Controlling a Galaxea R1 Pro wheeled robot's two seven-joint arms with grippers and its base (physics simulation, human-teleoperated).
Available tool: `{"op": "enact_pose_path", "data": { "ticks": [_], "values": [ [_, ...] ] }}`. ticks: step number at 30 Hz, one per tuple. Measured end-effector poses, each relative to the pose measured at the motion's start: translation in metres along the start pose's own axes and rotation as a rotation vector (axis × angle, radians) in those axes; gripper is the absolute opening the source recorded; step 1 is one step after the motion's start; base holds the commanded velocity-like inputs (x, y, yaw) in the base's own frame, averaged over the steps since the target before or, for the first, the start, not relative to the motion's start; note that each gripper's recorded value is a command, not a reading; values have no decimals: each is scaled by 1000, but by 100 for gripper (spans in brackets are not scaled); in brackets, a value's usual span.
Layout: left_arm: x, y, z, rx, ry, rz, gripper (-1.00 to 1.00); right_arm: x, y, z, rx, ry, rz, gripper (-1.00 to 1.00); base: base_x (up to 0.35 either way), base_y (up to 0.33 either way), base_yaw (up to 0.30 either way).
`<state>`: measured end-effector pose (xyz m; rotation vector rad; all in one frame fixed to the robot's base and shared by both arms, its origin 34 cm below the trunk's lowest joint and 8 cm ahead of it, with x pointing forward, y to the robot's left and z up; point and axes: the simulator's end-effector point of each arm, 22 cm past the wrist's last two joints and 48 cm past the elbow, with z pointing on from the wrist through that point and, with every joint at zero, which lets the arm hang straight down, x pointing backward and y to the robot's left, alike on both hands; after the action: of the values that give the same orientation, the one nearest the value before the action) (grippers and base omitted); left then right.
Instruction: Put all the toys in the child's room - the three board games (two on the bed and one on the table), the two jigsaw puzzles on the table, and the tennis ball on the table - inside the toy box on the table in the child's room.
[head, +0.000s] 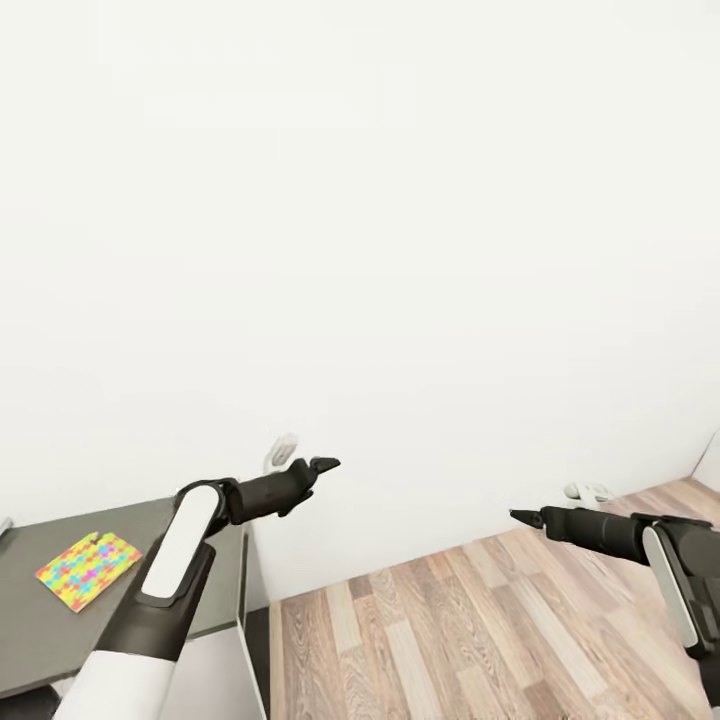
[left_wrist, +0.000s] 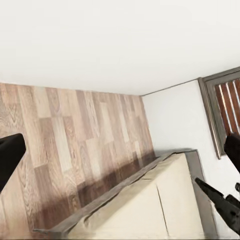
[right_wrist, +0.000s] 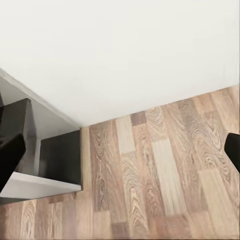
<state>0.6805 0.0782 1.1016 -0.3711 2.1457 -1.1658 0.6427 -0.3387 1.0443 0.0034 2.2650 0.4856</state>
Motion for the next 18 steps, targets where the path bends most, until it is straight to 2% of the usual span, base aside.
{"op": "enact_pose_path", "data": {
  "ticks": [1,2,6,10,18],
  "values": [
    [8,11,6,-28,13,-11,100,2,-5,-1,8,7,3,100,-2,-2,-280],
    [8,11,6,-27,13,-12,100,2,-5,-1,7,6,3,100,-2,-2,-280],
    [31,49,19,-108,25,-56,100,9,-26,-4,39,35,14,100,-1,-1,-280],
    [40,65,22,-136,21,-76,100,16,-38,-4,54,57,29,100,0,-1,-280],
    [50,79,23,-161,18,-93,100,30,-61,-6,84,99,63,100,0,0,-280]
  ]
}}
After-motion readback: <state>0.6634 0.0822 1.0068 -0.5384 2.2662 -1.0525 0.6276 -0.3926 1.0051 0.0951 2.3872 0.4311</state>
